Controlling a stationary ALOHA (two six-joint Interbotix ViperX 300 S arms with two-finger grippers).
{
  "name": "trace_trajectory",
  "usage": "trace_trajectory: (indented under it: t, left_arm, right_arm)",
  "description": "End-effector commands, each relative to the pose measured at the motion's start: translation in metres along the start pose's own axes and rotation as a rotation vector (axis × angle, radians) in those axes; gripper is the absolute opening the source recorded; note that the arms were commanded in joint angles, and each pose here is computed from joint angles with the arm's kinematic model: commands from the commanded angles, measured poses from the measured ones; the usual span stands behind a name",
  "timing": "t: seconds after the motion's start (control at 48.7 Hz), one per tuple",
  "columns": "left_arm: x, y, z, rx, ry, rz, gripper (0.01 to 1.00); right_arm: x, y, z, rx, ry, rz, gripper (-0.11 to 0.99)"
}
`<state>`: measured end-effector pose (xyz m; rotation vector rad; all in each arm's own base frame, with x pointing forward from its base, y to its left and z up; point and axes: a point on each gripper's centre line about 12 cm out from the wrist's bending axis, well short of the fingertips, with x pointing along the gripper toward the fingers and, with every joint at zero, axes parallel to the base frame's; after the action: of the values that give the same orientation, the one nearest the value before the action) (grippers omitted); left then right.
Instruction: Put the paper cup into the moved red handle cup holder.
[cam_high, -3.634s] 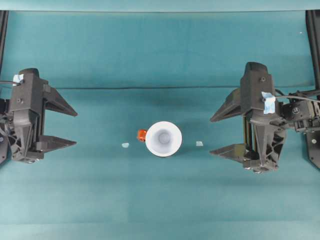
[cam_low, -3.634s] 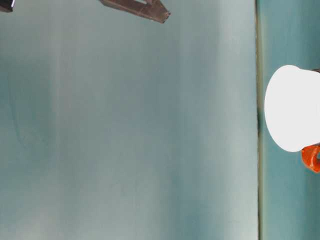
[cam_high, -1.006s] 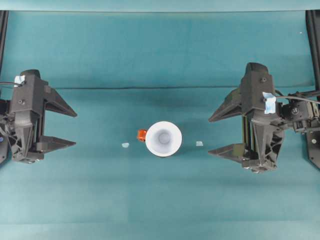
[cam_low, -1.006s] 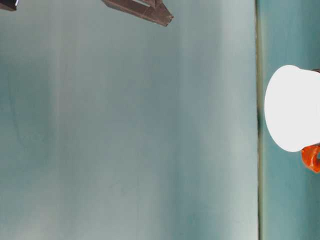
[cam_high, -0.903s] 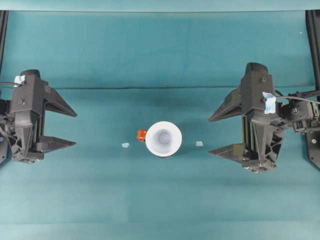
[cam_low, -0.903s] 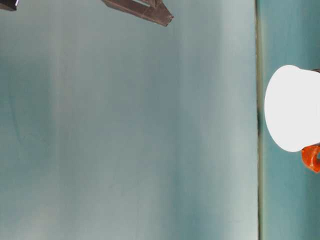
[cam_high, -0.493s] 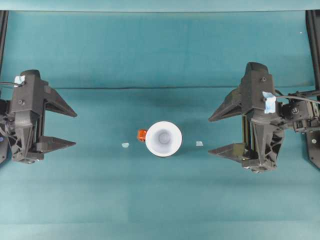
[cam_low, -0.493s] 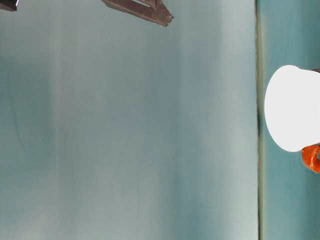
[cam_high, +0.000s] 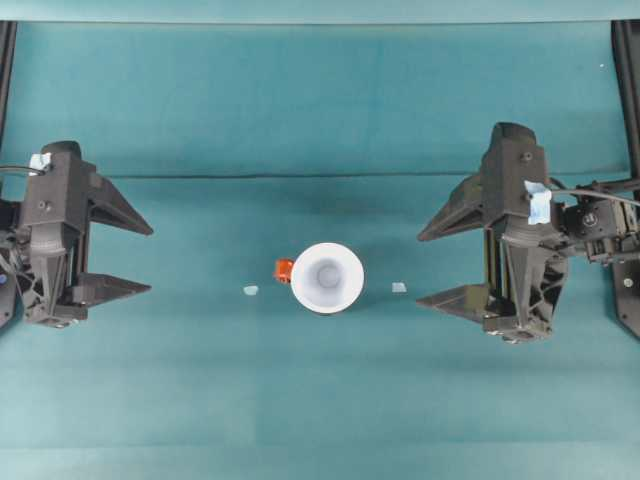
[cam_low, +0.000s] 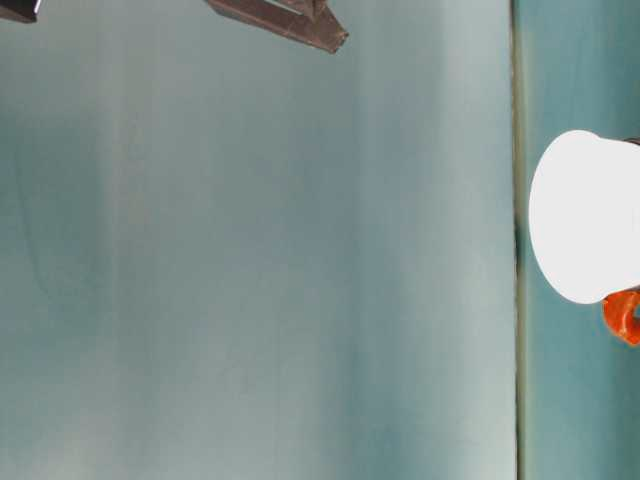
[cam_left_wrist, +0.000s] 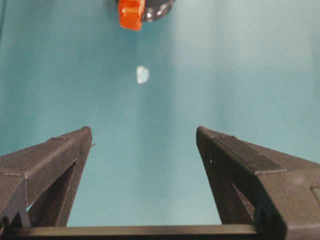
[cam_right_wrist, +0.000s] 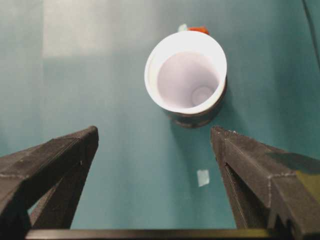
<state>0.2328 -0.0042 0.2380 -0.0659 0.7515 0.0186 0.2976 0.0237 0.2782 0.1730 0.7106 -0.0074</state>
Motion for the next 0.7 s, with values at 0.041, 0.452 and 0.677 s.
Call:
trace_trajectory:
  t: [0.041,0.452,0.677]
  left_arm:
    - [-0.0015,-0.0007,0.0046,0.001,-0.015,-0.002,0.932]
    - [-0.0009,-0.0009,0.0028,0.002,-0.011,-0.003,0.931]
    - [-0.0011,-0.0005,0.0033,0.001,-0.011,-0.001,0.932]
  right_arm:
    - [-0.0045,0.0008,0.0055,0.003,-0.028,0.006,0.9]
    - [-0.0043,0.0008,0.0055,0.003,-0.031,0.007,0.9]
    - [-0.0043,0.0008,0.0055,0.003,-0.031,0.007,0.9]
